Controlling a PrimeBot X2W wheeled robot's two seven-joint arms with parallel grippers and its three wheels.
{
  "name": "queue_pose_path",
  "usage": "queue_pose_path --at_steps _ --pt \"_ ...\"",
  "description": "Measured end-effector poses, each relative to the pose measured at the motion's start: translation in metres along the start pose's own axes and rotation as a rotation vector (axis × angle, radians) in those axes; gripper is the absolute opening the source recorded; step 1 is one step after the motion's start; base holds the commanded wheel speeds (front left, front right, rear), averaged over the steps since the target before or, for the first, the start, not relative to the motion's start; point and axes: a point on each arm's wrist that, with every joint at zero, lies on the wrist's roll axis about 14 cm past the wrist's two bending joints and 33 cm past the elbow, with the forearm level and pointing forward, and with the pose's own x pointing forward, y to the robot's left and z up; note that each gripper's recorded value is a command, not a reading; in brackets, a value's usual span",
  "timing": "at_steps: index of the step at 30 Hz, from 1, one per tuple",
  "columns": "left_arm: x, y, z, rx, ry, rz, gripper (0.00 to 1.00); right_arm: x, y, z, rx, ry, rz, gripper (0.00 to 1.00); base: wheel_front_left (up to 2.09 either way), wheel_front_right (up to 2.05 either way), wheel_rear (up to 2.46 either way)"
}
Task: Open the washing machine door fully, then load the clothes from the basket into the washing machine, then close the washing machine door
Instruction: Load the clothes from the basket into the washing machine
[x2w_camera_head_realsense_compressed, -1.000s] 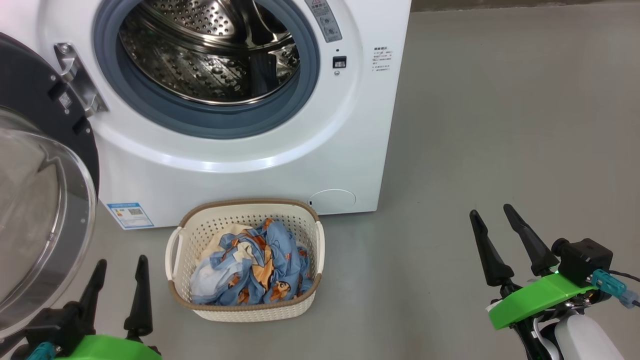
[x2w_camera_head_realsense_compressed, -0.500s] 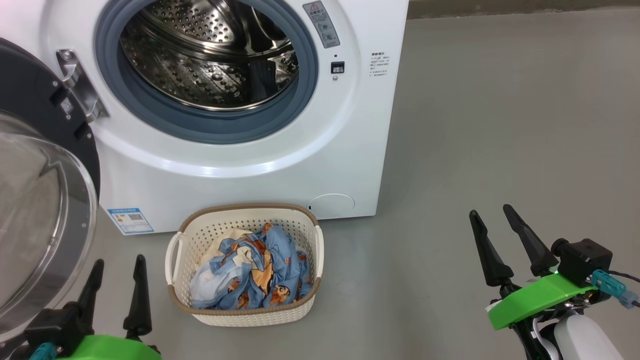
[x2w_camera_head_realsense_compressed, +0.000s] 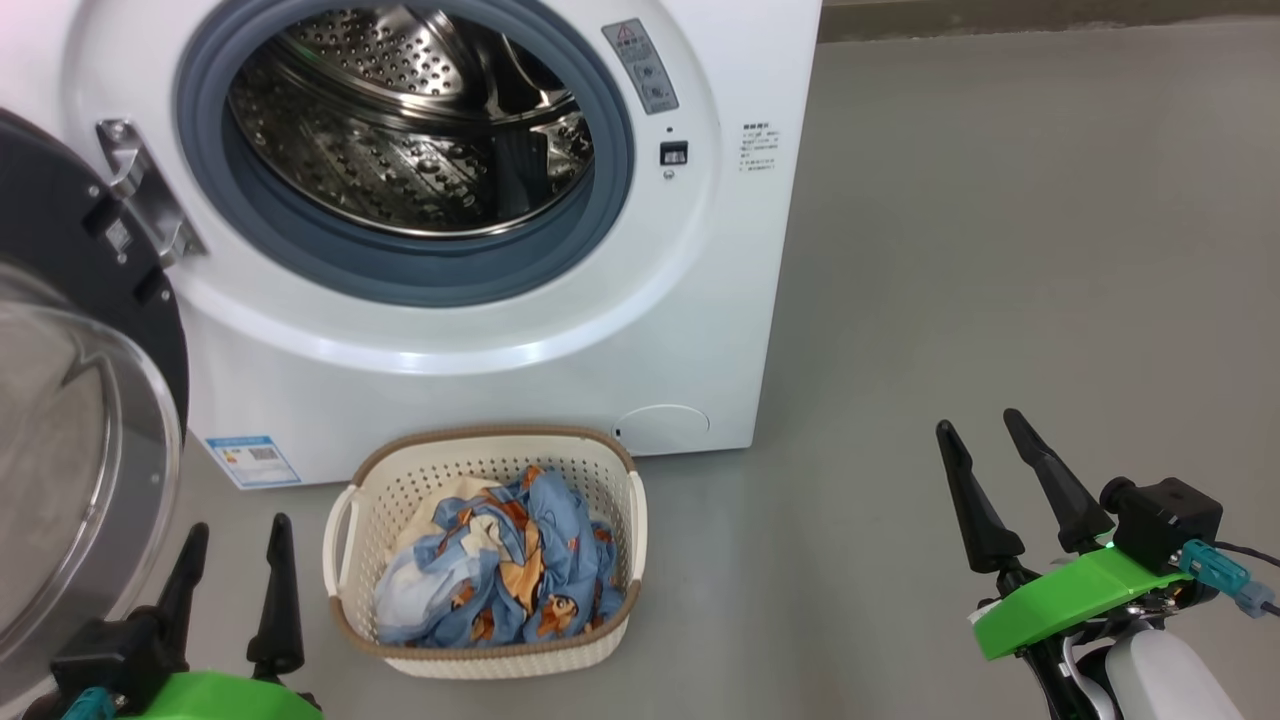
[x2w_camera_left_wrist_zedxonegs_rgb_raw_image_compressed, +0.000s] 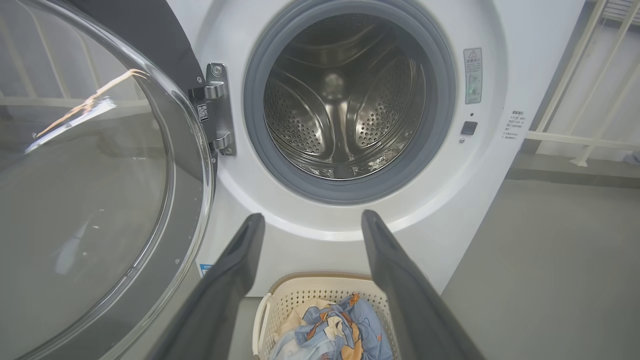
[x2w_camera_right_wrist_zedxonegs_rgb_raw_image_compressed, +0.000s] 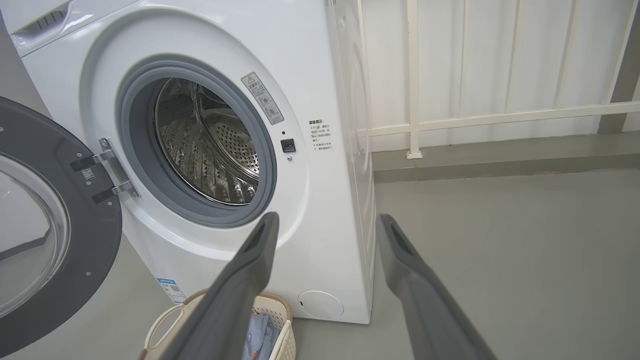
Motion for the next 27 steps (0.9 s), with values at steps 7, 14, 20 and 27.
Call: queue_pose_path --at_steps 7,14,20,27 --pt "-0.0003 0.0024 -0.0022 0.0 0.006 0.007 1.0 0.0017 0.0013 -0.002 0.002 0.004 0.004 1.0 1.18 -1.18 0.0" --pt "-0.0002 0.0037 -0.004 0.0 0.012 0.011 1.0 0.003 0.0022 -0.0038 0.005 0.008 0.005 1.0 1.19 -1.19 0.0" --pt "0.0001 0.0052 -0.0031 0.0 0.009 0.016 1.0 0.003 0.0029 -0.0039 0.008 0.007 0.005 1.0 0.92 -0.92 0.0" --pt "0.0002 0.0061 -0.0036 0.0 0.01 0.018 1.0 0.0039 0.0033 -0.0052 0.009 0.01 0.006 1.0 0.15 -0.15 0.0"
